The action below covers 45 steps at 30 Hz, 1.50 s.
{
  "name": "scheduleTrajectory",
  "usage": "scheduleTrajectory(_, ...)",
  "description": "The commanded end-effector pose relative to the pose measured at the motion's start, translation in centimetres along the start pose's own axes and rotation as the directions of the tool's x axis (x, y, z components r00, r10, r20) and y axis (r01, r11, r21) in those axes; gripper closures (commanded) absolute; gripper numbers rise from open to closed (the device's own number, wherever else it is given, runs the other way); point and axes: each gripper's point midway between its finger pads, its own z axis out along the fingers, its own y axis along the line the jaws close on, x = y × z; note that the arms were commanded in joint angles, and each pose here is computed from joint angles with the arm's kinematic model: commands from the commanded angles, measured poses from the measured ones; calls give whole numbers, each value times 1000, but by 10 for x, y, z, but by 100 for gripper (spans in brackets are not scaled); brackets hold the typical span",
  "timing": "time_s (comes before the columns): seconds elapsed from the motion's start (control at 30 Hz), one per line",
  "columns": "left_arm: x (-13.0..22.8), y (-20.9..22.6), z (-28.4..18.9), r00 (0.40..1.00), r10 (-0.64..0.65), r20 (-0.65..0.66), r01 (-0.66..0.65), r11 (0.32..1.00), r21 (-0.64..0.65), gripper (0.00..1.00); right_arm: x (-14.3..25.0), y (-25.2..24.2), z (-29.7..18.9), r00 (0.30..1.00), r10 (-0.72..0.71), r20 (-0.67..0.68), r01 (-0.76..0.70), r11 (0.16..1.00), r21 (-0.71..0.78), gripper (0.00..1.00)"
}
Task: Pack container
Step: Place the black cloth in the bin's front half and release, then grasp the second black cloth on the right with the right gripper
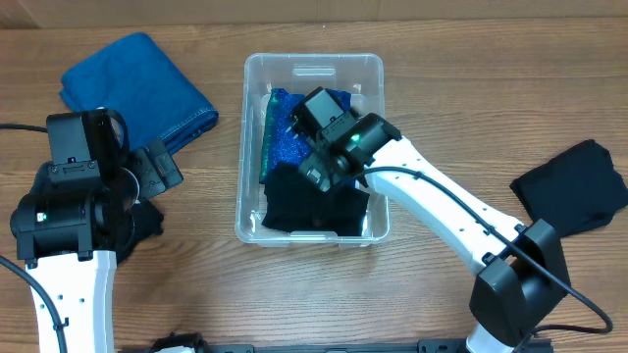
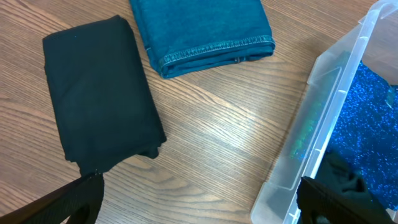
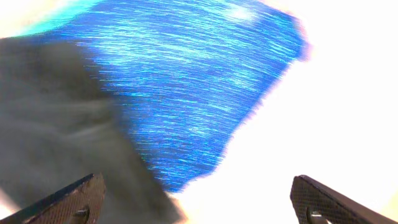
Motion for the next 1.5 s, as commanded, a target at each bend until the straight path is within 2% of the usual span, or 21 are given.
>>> scheduleTrajectory(0.0,-5,-3,-5,1000,-24,12,24,999,21,0,-10,-69,-44,952,274,135,-302,904,303,0)
scheduleTrajectory(0.07,-5,-3,-5,1000,-24,12,23,1000,21,0,-5,-95,-75,868,431,247,-493,811,315,0)
scheduleTrajectory(0.17,-4,-3,-5,1000,-23,10,23,1000,20,0,30,-158,-121,623,682,383,-781,574,248,0)
scheduleTrajectory(0.23,-4,-3,-5,1000,-23,9,23,1000,20,0,75,-208,-134,477,792,380,-879,434,198,0)
scheduleTrajectory(0.3,-4,-3,-5,1000,-23,9,23,1000,19,0,126,-250,-130,340,876,341,-938,292,185,0)
scheduleTrajectory(0.37,-4,-3,-5,1000,-23,8,23,1000,20,0,194,-288,-114,141,951,274,-983,101,154,0)
scheduleTrajectory(0.5,-2,-2,-4,1000,-22,2,22,1000,17,0,312,-315,-78,-193,968,159,-966,-215,141,0)
scheduleTrajectory(0.57,-2,-2,-4,1000,-22,-2,22,1000,16,0,377,-310,-50,-323,942,93,-921,-335,199,0)
scheduleTrajectory(0.63,-1,-2,-4,1000,-22,-2,22,1000,16,0,410,-301,-29,-402,915,42,-886,-400,234,0)
scheduleTrajectory(0.7,-1,-2,-4,1000,-22,-3,22,1000,15,0,434,-290,-6,-457,890,-11,-858,-437,268,0)
scheduleTrajectory(0.83,0,-1,-4,1000,-21,-9,21,1000,13,0,453,-272,23,-491,869,-54,-839,-456,296,0)
scheduleTrajectory(1.13,0,-1,-4,1000,-22,-8,22,1000,13,0,456,-239,73,-495,864,-94,-856,-466,226,0)
scheduleTrajectory(1.2,0,-1,-4,1000,-22,-8,22,1000,14,0,442,-238,84,-448,881,-150,-892,-430,138,2)
scheduleTrajectory(1.23,0,-1,-4,1000,-22,-8,22,1000,14,0,432,-240,86,-410,896,-172,-912,-404,70,21)
scheduleTrajectory(1.27,0,-1,-5,1000,-22,-8,22,1000,14,0,425,-243,86,-399,900,-176,-916,-399,32,48)
scheduleTrajectory(1.3,1,-2,-5,1000,-22,-11,22,1000,21,0,415,-246,86,-393,900,-187,-914,-404,-21,89)
scheduleTrajectory(1.33,1,-3,-5,1000,-22,-13,22,999,25,0,406,-248,85,-389,900,-199,-910,-408,-70,96)
scheduleTrajectory(1.37,1,-4,-5,1000,-22,-13,22,999,28,0,399,-251,82,-381,902,-205,-906,-408,-110,96)
scheduleTrajectory(1.47,1,-4,-5,1000,-21,-14,22,999,27,0,364,-272,59,-298,936,-186,-897,-341,-280,96)
